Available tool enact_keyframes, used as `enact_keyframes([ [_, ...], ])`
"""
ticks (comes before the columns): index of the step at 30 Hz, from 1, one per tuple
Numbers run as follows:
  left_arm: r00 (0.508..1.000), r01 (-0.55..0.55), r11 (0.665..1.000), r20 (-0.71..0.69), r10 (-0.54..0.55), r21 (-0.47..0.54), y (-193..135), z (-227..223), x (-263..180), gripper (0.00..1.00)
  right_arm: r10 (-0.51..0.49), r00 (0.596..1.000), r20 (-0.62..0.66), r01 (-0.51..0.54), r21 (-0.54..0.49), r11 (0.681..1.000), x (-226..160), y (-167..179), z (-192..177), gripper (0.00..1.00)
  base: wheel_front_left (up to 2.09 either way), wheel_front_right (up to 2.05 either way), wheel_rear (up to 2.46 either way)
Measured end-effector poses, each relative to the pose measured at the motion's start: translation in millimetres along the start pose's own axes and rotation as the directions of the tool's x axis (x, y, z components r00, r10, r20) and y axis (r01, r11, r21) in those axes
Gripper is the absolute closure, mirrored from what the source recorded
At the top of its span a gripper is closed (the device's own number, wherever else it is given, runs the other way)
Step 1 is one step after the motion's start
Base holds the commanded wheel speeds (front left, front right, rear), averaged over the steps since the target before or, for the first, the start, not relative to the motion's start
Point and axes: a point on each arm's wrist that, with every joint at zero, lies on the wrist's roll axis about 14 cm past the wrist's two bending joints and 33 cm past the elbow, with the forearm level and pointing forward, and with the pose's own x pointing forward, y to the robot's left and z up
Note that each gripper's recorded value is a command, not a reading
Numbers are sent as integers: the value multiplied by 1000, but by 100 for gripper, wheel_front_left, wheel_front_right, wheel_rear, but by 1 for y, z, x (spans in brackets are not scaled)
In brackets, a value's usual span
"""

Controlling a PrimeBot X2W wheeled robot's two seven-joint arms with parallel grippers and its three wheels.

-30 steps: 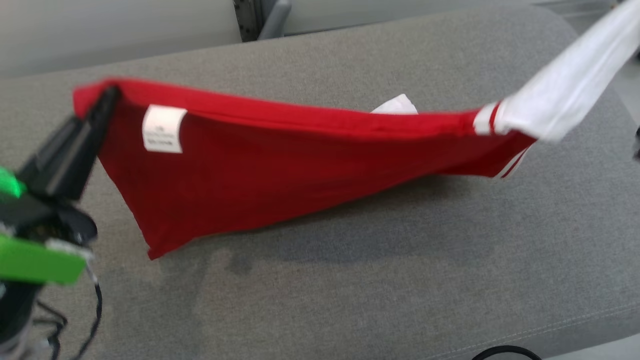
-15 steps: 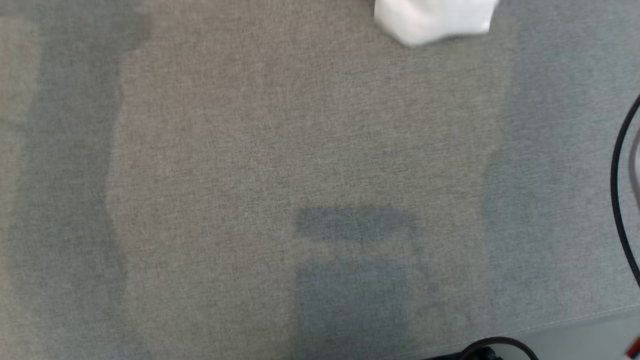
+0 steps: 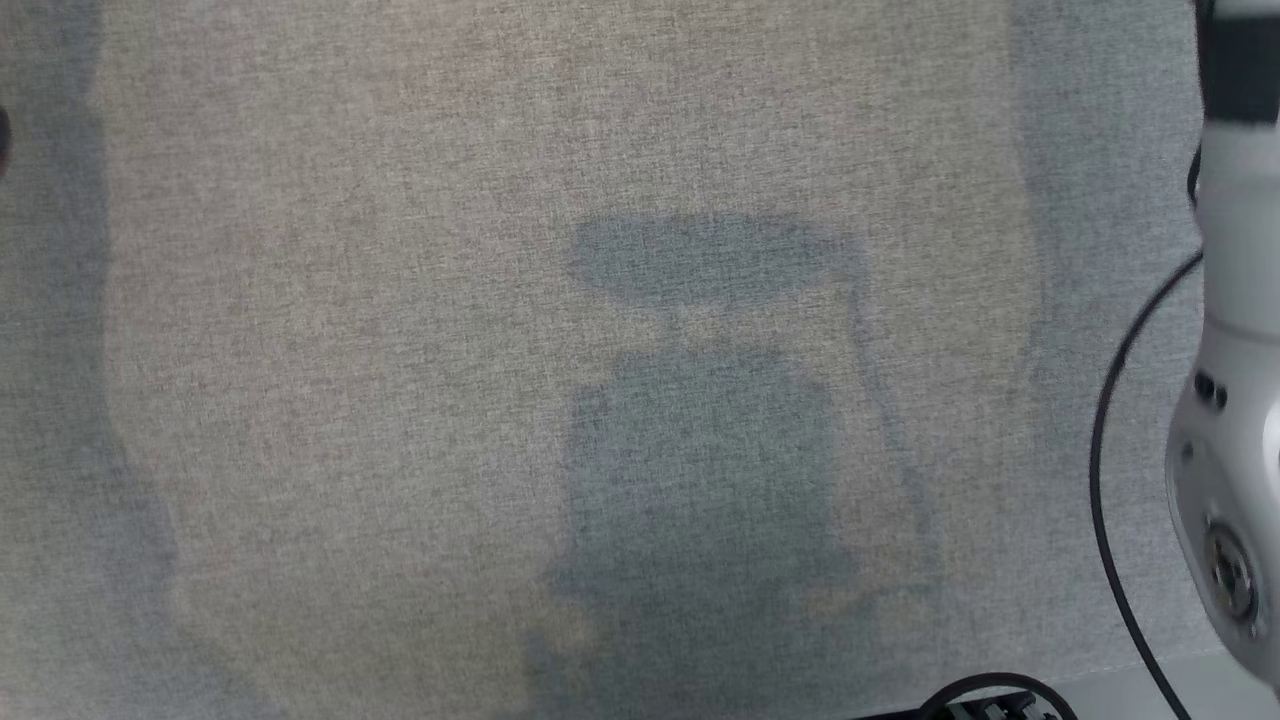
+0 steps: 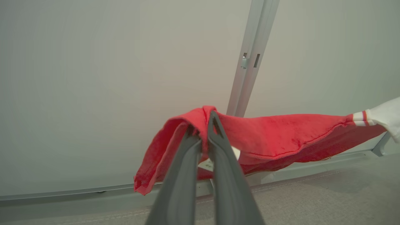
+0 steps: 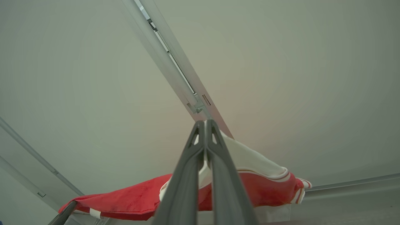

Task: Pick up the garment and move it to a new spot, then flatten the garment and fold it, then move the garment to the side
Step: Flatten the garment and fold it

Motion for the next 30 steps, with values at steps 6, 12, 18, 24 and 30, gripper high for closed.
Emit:
enact_keyframes([
  [6,989,10,998,-148,-19,-57,-2,-55,-66,100,-86,990,-114,98,103,990,-91,-38,-38,100,0,0,0],
  [12,958,-30,990,-285,-10,-136,-28,-77,-179,100,-187,947,-259,235,165,958,-228,-38,-44,100,0,0,0],
  [18,917,-89,981,-399,13,-173,-76,-75,-283,100,-283,911,-300,353,215,911,-325,-22,-22,100,0,0,0],
  [24,893,-184,943,-447,43,-276,-121,-59,-355,100,-394,851,-347,488,246,837,-421,-12,-10,100,0,0,0],
  [30,888,-161,933,-461,-6,-323,-145,-46,-367,100,-400,873,-281,472,276,837,-432,-8,10,100,0,0,0],
])
